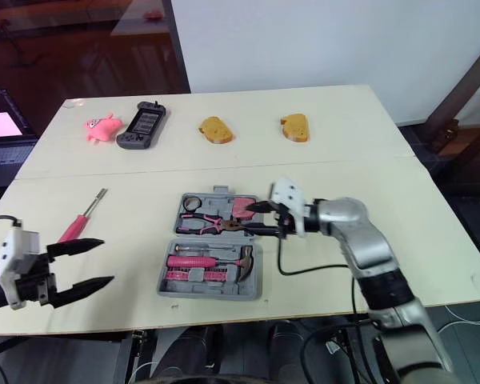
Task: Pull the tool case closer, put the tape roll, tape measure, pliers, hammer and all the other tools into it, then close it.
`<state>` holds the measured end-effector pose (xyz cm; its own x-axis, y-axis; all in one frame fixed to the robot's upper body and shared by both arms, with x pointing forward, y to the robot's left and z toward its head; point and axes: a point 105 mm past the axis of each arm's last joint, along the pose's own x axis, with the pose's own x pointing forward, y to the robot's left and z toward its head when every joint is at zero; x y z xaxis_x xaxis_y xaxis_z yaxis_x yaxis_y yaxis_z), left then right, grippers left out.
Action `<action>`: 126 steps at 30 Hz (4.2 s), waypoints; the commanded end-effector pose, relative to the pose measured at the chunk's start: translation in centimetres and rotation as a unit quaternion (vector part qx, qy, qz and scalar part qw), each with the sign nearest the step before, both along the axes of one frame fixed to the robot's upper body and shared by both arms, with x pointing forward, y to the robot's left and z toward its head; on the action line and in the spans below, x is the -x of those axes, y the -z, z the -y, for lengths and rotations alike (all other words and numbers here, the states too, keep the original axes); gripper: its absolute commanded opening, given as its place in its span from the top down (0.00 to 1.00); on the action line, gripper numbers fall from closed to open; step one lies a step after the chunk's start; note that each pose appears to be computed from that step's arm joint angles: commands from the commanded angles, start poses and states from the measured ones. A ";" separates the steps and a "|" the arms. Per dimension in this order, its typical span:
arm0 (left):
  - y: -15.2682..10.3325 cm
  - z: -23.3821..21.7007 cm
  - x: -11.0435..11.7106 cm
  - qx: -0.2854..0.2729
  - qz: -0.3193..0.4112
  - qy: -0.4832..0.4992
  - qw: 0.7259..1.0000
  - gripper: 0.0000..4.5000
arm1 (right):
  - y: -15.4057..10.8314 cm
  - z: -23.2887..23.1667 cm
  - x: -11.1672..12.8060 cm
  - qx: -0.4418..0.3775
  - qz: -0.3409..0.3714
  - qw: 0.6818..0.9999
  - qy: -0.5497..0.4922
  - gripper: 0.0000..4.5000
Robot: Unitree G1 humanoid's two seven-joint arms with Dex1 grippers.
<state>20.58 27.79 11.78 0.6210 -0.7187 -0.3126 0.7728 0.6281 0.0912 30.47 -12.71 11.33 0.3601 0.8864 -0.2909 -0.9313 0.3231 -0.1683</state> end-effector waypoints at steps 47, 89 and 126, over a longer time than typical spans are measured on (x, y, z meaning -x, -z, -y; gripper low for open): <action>0.1 -8.2 7.7 0.040 0.065 -0.352 0.933 0.00 | -9.5 -0.5 1.8 -0.003 -0.050 0.994 -0.096 0.01; 1.7 -10.5 -13.7 -0.094 -0.087 -0.311 0.942 0.00 | -13.7 -4.8 6.4 -0.012 -0.005 0.993 -0.117 0.01; 4.5 -9.2 -15.3 -0.104 -0.153 -0.349 0.919 0.90 | -13.7 -3.5 5.1 -0.023 -0.021 0.997 -0.067 0.00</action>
